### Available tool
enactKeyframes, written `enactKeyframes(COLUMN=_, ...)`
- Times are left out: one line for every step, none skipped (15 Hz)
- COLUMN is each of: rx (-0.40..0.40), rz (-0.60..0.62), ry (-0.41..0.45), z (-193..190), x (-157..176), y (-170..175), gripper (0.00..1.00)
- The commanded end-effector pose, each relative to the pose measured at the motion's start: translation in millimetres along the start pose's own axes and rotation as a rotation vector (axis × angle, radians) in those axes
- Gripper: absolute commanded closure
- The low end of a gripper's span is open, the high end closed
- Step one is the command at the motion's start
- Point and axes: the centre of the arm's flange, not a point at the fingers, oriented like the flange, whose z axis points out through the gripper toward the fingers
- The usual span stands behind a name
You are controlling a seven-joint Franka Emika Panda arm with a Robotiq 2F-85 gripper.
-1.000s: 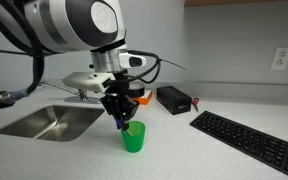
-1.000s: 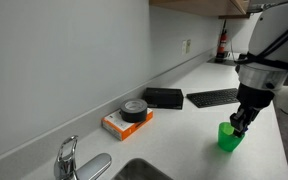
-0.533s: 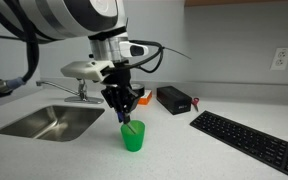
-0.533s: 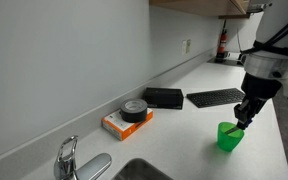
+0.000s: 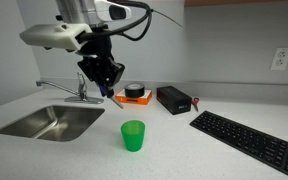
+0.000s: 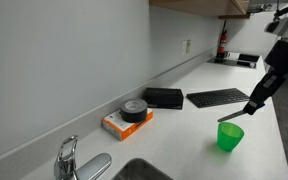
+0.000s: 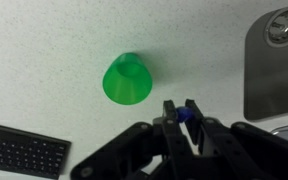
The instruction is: Remove the pen from the green cup.
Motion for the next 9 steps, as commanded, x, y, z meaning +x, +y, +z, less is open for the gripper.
enactKeyframes(rx=0.08, rz=-0.041, ry=0.078, z=28.7, x=-0.3, y=-30.5, gripper=0.96)
enactKeyframes(rx=0.087, rz=-0.041, ry=0.092, z=39.8, x=3.4, y=-37.6, gripper=0.96)
enactKeyframes(rx=0.093, rz=-0.041, ry=0.096, z=54.3, x=9.7, y=-43.9, gripper=0.96)
enactKeyframes(rx=0.096, rz=-0.038, ry=0.111, z=66.5, x=15.7, y=-49.3, gripper=0.96)
enactKeyframes(rx=0.097, rz=-0.034, ry=0.127, z=78.7, x=20.1, y=-53.1, gripper=0.96)
enactKeyframes(rx=0.088, rz=-0.034, ry=0.152, z=93.7, x=24.0, y=-54.7, gripper=0.96)
enactKeyframes(rx=0.077, rz=-0.036, ry=0.164, z=106.6, x=27.3, y=-55.5, gripper=0.96)
enactKeyframes(rx=0.074, rz=-0.032, ry=0.154, z=120.7, x=30.2, y=-55.2, gripper=0.96)
enactKeyframes(rx=0.069, rz=-0.031, ry=0.149, z=131.5, x=31.2, y=-54.9, gripper=0.96)
